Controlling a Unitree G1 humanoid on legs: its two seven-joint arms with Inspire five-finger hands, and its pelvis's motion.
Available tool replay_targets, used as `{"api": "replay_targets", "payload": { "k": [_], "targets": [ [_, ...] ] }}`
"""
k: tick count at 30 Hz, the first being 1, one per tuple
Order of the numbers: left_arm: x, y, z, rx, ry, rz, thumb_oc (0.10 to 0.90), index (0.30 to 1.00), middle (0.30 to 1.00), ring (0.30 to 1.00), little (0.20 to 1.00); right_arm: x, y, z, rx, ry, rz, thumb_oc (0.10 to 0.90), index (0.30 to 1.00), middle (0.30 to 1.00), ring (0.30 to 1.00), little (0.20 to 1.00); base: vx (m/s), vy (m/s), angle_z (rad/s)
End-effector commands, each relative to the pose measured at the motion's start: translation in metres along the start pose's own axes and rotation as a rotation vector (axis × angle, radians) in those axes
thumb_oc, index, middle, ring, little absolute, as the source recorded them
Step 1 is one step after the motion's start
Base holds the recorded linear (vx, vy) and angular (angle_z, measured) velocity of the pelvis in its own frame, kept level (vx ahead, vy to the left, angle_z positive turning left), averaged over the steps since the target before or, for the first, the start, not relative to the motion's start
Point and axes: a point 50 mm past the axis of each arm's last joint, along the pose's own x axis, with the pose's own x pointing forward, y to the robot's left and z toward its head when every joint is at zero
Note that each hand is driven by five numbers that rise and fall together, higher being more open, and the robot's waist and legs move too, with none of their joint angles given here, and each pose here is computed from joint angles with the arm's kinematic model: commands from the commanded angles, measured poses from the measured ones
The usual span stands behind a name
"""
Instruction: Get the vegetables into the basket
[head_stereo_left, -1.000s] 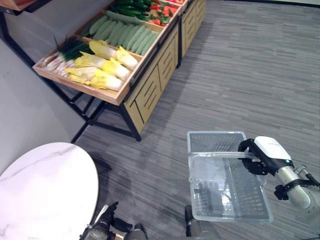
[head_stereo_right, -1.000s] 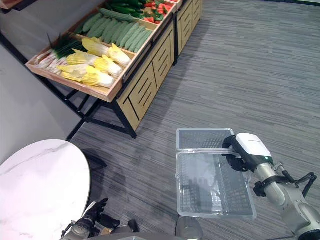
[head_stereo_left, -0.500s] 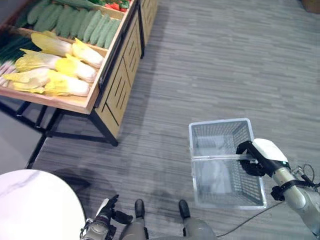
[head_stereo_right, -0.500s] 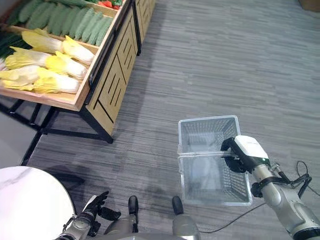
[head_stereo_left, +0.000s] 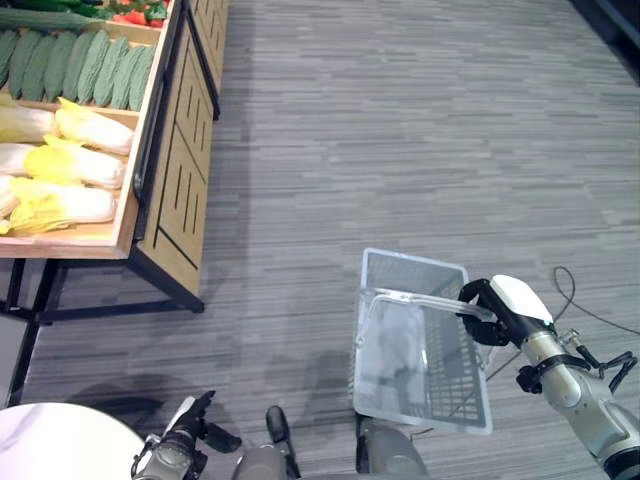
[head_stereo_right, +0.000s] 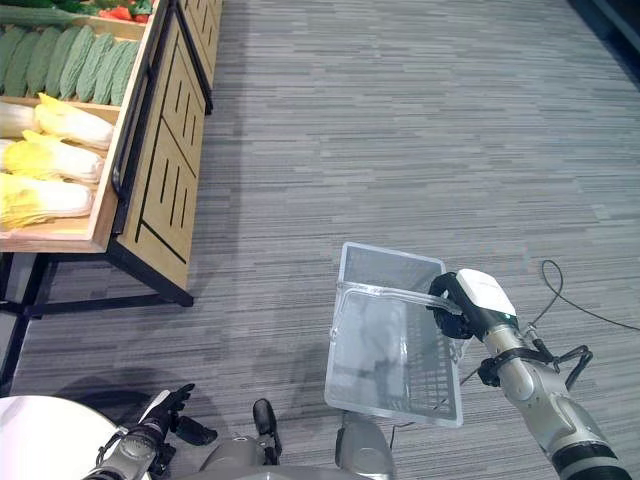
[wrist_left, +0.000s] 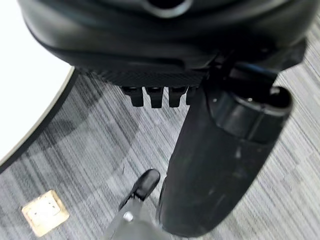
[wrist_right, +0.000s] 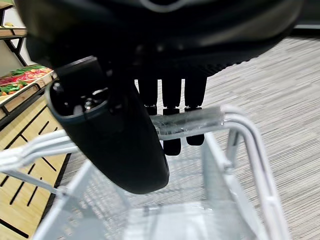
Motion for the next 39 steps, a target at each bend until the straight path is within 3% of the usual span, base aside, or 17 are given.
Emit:
{"api": "replay_targets", "payload": {
  "k": [1, 15, 21, 35, 39],
  "targets": [
    [0.0, 0.001, -0.001, 0.022, -0.006, -0.008, 0.9, 1.0, 1.0, 1.0, 1.0, 0.015, -0.06, 0.012, -0.027, -0.087, -0.268, 0.4, 0.3, 0.3, 0.3, 0.3, 0.05, -0.061, -0.12],
    [0.004, -0.02, 0.021, 0.086, -0.076, -0.06, 0.9, 1.0, 1.0, 1.0, 1.0, 0.001, -0.005, -0.045, 0.036, 0.206, -0.062, 0.4, 0.3, 0.3, 0.3, 0.3, 0.05, -0.083, -0.02],
    [0.004, -0.033, 0.028, 0.106, -0.092, -0.087, 0.9, 1.0, 1.0, 1.0, 1.0, -0.025, 0.048, -0.081, 0.106, 0.475, 0.054, 0.4, 0.3, 0.3, 0.3, 0.3, 0.02, -0.025, 0.02],
    [0.002, -0.043, 0.02, 0.115, -0.058, -0.091, 0.9, 1.0, 1.0, 1.0, 1.0, -0.063, 0.112, -0.091, 0.305, 0.763, 0.166, 0.4, 0.3, 0.3, 0.3, 0.3, 0.0, 0.0, 0.0],
    [0.001, -0.044, 0.016, 0.119, -0.04, -0.087, 0.9, 1.0, 1.0, 1.0, 1.0, -0.07, 0.124, -0.089, 0.292, 0.783, 0.221, 0.4, 0.3, 0.3, 0.3, 0.3, 0.0, 0.0, 0.0]
  ]
}}
